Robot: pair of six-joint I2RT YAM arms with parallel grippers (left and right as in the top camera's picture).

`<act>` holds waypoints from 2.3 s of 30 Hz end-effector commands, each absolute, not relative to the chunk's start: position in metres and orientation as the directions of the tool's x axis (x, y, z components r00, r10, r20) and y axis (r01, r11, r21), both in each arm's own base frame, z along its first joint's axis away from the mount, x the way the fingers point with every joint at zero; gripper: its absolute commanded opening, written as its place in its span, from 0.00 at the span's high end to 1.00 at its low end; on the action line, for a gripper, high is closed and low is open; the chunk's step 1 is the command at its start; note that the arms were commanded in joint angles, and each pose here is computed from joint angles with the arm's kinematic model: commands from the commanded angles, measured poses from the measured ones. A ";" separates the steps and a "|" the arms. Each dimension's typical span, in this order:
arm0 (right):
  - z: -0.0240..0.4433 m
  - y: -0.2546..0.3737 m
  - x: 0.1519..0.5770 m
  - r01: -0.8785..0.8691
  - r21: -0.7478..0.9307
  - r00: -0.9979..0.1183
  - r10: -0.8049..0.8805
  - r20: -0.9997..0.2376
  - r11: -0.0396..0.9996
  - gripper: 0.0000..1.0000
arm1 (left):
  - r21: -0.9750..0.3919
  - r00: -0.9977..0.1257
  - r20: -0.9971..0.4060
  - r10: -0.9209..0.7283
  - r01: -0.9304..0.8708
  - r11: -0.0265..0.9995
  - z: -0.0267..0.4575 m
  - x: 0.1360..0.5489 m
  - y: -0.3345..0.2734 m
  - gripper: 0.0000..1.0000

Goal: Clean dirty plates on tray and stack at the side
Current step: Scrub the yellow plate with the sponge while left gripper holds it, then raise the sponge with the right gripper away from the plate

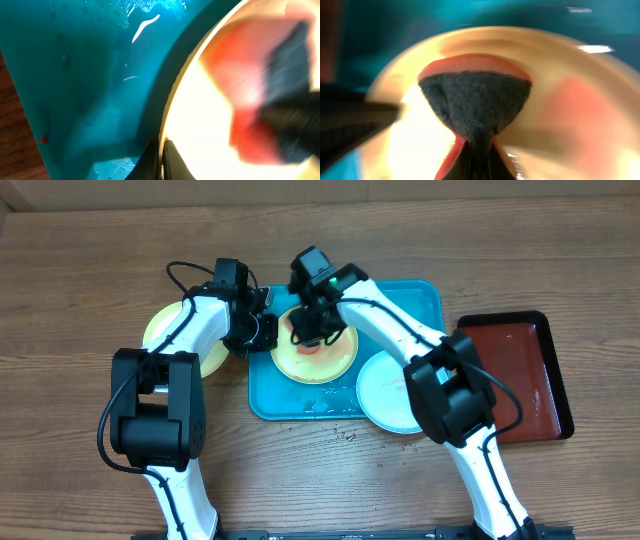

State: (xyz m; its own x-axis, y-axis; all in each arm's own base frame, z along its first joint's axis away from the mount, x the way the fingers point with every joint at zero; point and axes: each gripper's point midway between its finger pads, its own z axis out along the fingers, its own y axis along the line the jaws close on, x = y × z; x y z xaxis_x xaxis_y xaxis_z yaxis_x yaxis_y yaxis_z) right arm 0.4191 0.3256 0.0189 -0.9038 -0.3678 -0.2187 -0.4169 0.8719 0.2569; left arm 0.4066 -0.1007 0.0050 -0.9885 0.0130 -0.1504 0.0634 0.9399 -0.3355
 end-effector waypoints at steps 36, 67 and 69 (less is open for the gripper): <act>0.014 0.298 0.442 0.092 0.265 -0.983 0.130 -0.131 0.960 0.96 | -0.292 -0.994 -0.108 0.033 0.063 0.954 -0.012 0.395 -0.091 0.96; 0.021 0.341 0.379 -0.050 0.425 -0.993 -0.089 0.073 0.904 0.96 | -0.292 -0.994 -0.104 0.032 0.062 0.954 -0.012 0.394 -0.091 0.96; 0.022 0.343 0.388 -0.046 0.439 -0.996 -0.073 0.046 0.897 0.96 | -0.292 -0.994 -0.103 0.032 0.060 0.954 -0.012 0.394 -0.091 0.96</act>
State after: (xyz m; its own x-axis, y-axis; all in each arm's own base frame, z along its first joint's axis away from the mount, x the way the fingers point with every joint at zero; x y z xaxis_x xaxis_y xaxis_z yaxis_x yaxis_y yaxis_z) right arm 0.3767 0.3459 0.0266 -0.9888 -0.1450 0.0358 -0.1159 0.8963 0.4280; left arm 0.4059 -0.1008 0.0049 -0.9885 0.0199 -0.1497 0.0697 0.9395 -0.3354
